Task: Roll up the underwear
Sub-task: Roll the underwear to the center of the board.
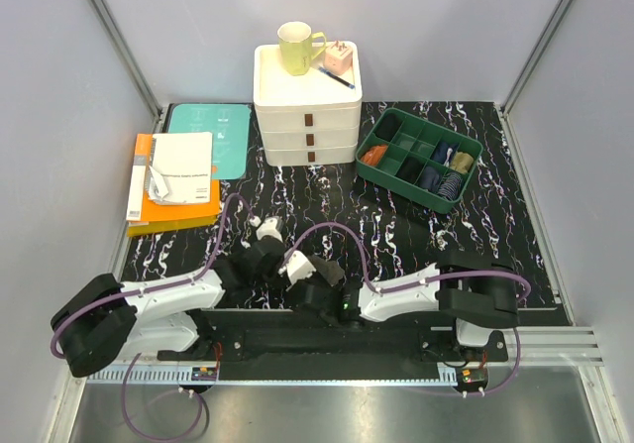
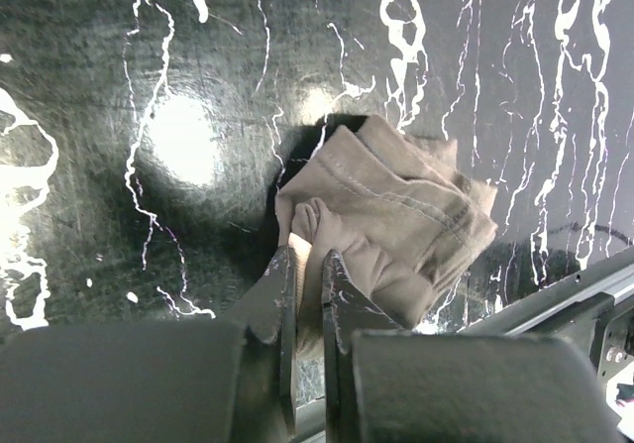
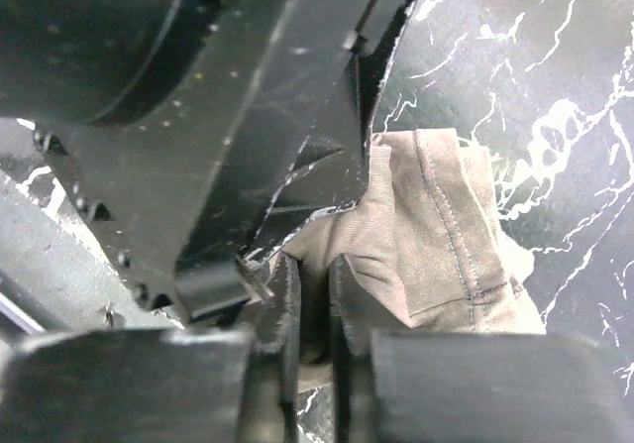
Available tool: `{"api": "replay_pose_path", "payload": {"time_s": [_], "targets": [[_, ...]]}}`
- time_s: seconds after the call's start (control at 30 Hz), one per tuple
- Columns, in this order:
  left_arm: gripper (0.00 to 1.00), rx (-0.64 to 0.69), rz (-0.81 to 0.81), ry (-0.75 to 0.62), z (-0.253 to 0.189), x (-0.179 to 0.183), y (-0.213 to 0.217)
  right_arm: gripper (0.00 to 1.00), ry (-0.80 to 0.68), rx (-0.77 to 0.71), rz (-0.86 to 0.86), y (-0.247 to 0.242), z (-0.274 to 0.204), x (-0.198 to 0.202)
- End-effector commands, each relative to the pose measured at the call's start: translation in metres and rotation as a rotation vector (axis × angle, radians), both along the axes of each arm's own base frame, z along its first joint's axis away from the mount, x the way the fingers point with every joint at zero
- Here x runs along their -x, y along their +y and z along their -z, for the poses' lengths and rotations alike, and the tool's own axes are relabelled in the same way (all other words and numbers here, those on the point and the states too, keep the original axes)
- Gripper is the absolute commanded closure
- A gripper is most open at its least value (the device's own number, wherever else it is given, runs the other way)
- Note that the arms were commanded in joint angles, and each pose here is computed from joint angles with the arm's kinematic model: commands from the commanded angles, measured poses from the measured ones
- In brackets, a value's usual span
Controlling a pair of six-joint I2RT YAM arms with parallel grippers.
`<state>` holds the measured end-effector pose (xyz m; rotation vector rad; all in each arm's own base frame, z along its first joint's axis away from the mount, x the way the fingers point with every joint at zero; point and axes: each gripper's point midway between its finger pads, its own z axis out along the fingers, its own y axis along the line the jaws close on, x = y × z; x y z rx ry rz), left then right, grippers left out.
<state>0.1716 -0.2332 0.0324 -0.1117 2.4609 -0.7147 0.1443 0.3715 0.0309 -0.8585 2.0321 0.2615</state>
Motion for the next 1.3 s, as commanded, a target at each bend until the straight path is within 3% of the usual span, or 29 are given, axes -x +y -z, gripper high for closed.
{"api": "replay_pose_path", "payload": {"time_s": [0.0,0.07,0.1,0.33,0.53,0.97,1.27], "targets": [[1.00,0.113,0.092,-0.009,-0.020,0.004,-0.023,1.00,0.142,0.196,-0.113,-0.022,0.059,0.029],[0.93,0.121,0.079,-0.008,-0.023,-0.001,-0.021,1.00,0.164,0.186,-0.131,-0.021,0.058,0.034],[0.81,0.119,0.071,-0.008,-0.023,-0.003,-0.018,1.00,0.180,0.177,-0.144,-0.020,0.057,0.037],[0.48,0.087,-0.013,-0.037,-0.029,-0.021,0.014,1.00,0.282,0.042,-0.158,-0.016,0.029,0.046],[0.37,0.050,-0.056,-0.032,-0.023,-0.023,0.034,1.00,0.438,-0.119,-0.146,-0.019,0.010,0.037],[0.35,0.159,0.041,-0.127,-0.040,-0.022,0.018,1.00,0.812,-0.477,-0.036,-0.038,-0.014,0.000],[0.37,0.276,0.087,-0.161,-0.043,-0.019,-0.001,1.00,0.976,-0.614,0.014,-0.043,-0.004,-0.010]]}}
